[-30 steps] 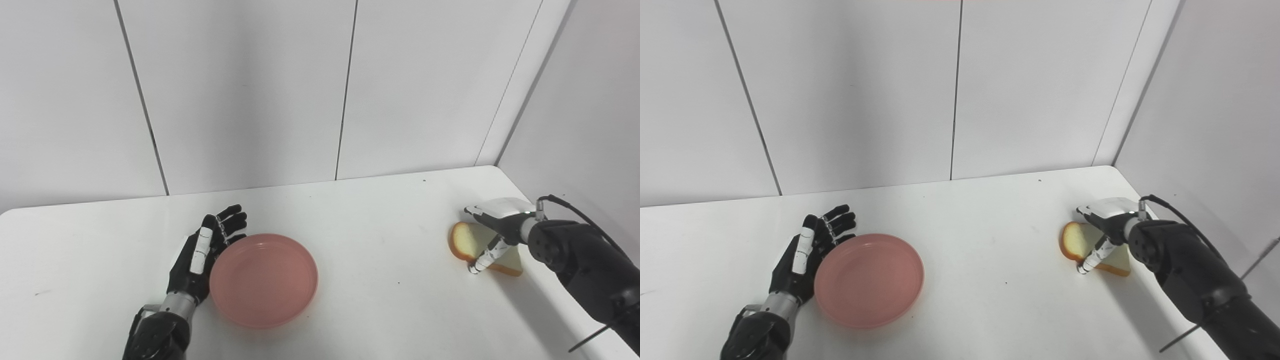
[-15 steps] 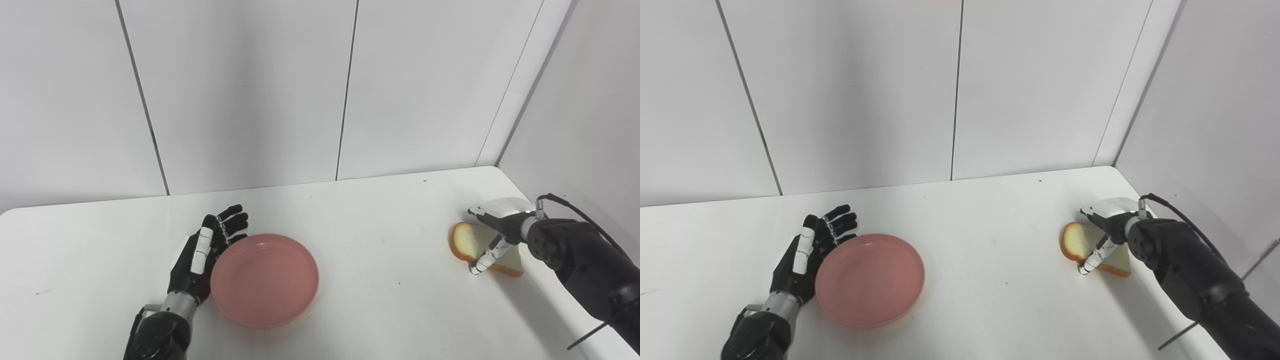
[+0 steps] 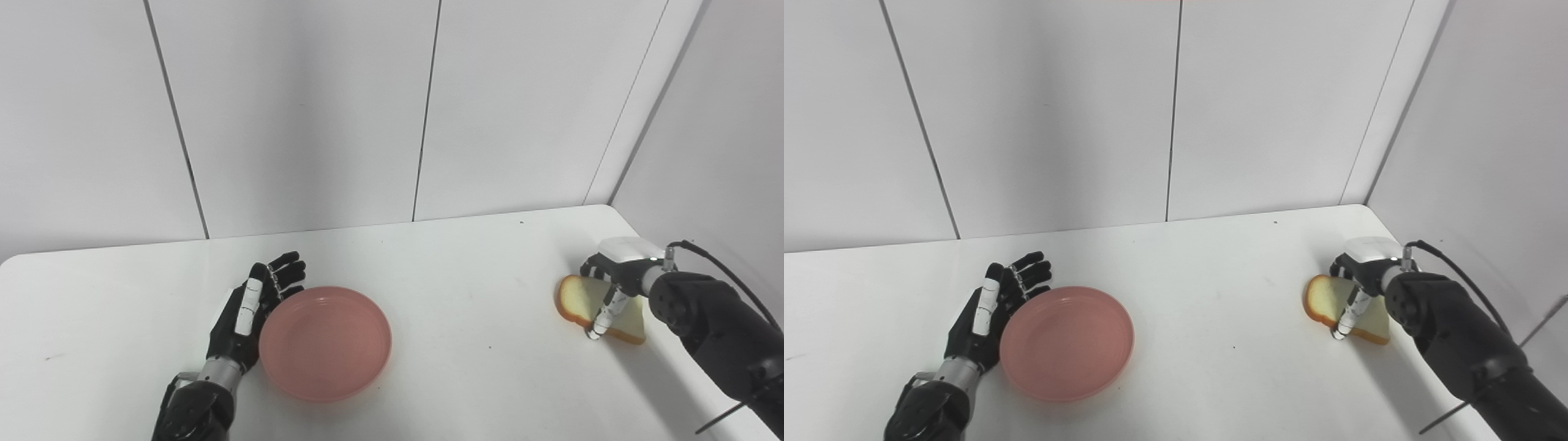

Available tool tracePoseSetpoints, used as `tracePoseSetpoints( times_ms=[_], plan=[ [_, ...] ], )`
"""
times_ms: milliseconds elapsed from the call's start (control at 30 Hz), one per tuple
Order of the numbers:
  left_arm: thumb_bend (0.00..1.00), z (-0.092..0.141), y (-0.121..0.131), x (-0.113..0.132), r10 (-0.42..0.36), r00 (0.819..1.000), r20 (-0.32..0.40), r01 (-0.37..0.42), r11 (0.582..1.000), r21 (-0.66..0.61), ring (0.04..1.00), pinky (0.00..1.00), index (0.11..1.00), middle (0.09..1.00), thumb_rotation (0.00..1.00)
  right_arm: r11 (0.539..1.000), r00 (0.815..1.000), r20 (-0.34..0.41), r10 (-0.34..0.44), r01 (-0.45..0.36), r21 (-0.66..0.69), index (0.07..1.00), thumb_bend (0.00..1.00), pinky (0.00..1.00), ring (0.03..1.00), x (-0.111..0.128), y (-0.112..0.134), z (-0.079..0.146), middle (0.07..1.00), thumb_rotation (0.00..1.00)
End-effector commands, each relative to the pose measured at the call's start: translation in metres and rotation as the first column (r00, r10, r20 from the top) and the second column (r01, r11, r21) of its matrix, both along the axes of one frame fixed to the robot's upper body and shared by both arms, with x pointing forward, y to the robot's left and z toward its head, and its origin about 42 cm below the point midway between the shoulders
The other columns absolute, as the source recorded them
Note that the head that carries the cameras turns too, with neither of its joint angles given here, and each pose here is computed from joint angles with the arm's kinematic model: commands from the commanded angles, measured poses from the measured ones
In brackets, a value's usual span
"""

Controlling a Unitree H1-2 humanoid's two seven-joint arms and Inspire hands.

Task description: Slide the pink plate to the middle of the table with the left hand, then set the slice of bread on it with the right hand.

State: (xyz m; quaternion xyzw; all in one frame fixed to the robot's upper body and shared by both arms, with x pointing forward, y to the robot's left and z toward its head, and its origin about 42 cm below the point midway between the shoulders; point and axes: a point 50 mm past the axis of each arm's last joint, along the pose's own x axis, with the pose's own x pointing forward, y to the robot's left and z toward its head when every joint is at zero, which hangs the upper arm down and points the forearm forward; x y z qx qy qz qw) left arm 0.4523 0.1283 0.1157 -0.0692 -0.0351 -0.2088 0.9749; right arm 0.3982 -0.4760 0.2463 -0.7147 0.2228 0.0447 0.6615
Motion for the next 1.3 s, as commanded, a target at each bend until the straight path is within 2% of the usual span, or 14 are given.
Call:
tracePoseSetpoints(
  times_ms=[0, 333, 400, 467, 500, 567, 633, 700, 767, 800, 867, 1000, 1100, 1267],
  plan=[
    [0.95, -0.039, 0.005, -0.021, -0.002, 0.989, -0.15, 0.005, 1.0, 0.019, 0.819, 0.78, 0.727, 0.786, 0.9, 0.999, 0.999, -0.037, 0.031, -0.031, 0.005, 0.695, 0.85, 0.48, 0.555, -0.004, -0.001, -0.006, 0.616, 0.27],
    [0.95, -0.04, 0.004, -0.02, -0.007, 0.989, -0.147, 0.01, 1.0, 0.025, 0.816, 0.78, 0.721, 0.781, 0.91, 0.997, 0.997, -0.024, 0.072, -0.073, -0.007, 0.698, 0.82, 0.46, 0.535, -0.006, 0.007, -0.002, 0.604, 0.27],
    [0.95, -0.04, 0.004, -0.02, -0.009, 0.989, -0.145, 0.012, 1.0, 0.026, 0.816, 0.78, 0.723, 0.78, 0.91, 0.997, 0.997, -0.02, 0.079, -0.079, -0.013, 0.688, 0.81, 0.46, 0.53, -0.005, 0.009, 0.001, 0.6, 0.27],
    [0.95, -0.039, 0.004, -0.02, -0.01, 0.99, -0.142, 0.014, 1.0, 0.026, 0.816, 0.78, 0.725, 0.782, 0.91, 0.996, 0.996, -0.008, 0.086, -0.086, -0.013, 0.634, 0.81, 0.43, 0.5, -0.005, 0.011, 0.004, 0.569, 0.25],
    [0.95, -0.037, 0.003, -0.021, -0.011, 0.99, -0.139, 0.015, 1.0, 0.025, 0.815, 0.77, 0.725, 0.782, 0.91, 0.996, 0.996, -0.002, 0.09, -0.09, -0.011, 0.61, 0.82, 0.42, 0.49, -0.005, 0.013, 0.007, 0.559, 0.24],
    [0.95, -0.037, 0.002, -0.021, -0.009, 0.99, -0.142, 0.013, 1.0, 0.024, 0.81, 0.77, 0.724, 0.778, 0.91, 0.995, 0.994, 0.019, 0.103, -0.103, -0.005, 0.646, 0.83, 0.46, 0.545, -0.006, 0.019, 0.018, 0.607, 0.26],
    [0.95, -0.039, 0.002, -0.021, -0.009, 0.989, -0.146, 0.012, 1.0, 0.025, 0.809, 0.77, 0.724, 0.777, 0.91, 0.989, 0.988, 0.048, 0.148, -0.148, 0.009, 0.656, 0.84, 0.45, 0.537, -0.006, 0.028, 0.031, 0.602, 0.26],
    [0.95, -0.04, 0.001, -0.02, -0.01, 0.989, -0.146, 0.014, 0.999, 0.028, 0.81, 0.77, 0.725, 0.778, 0.91, 0.981, 0.979, 0.064, 0.192, -0.192, 0.0, 0.662, 0.84, 0.45, 0.527, -0.004, 0.041, 0.047, 0.597, 0.29],
    [0.95, -0.04, 0.0, -0.02, -0.012, 0.989, -0.144, 0.017, 0.999, 0.032, 0.81, 0.76, 0.727, 0.779, 0.91, 0.972, 0.969, 0.084, 0.232, -0.233, -0.004, 0.603, 0.83, 0.39, 0.472, -0.002, 0.055, 0.061, 0.548, 0.29],
    [0.96, -0.04, 0.0, -0.019, -0.012, 0.99, -0.144, 0.017, 0.999, 0.033, 0.809, 0.76, 0.727, 0.778, 0.91, 0.966, 0.962, 0.097, 0.257, -0.258, -0.001, 0.533, 0.65, 0.36, 0.431, -0.002, 0.06, 0.067, 0.51, 0.21],
    [0.96, -0.04, -0.001, -0.019, -0.012, 0.99, -0.142, 0.018, 0.999, 0.035, 0.806, 0.76, 0.724, 0.775, 0.92, 0.952, 0.946, 0.123, 0.301, -0.305, 0.008, 0.497, 0.55, 0.34, 0.416, -0.001, 0.075, 0.081, 0.494, 0.17],
    [0.96, -0.04, -0.002, -0.019, -0.011, 0.99, -0.144, 0.015, 0.999, 0.033, 0.803, 0.76, 0.724, 0.773, 0.92, 0.93, 0.92, 0.145, 0.365, -0.368, -0.006, 0.493, 0.52, 0.38, 0.452, 0.004, 0.11, 0.109, 0.517, 0.16],
    [0.95, -0.041, -0.003, -0.02, -0.011, 0.989, -0.147, 0.015, 0.999, 0.029, 0.812, 0.76, 0.731, 0.779, 0.91, 0.906, 0.892, 0.164, 0.421, -0.422, -0.032, 0.493, 0.52, 0.39, 0.468, 0.009, 0.137, 0.126, 0.551, 0.16],
    [0.96, -0.042, -0.007, -0.02, -0.016, 0.989, -0.149, 0.02, 0.999, 0.028, 0.812, 0.75, 0.744, 0.777, 0.91, 0.872, 0.852, 0.198, 0.485, -0.489, -0.034, 0.49, 0.52, 0.37, 0.444, 0.02, 0.172, 0.133, 0.515, 0.15]
  ],
)
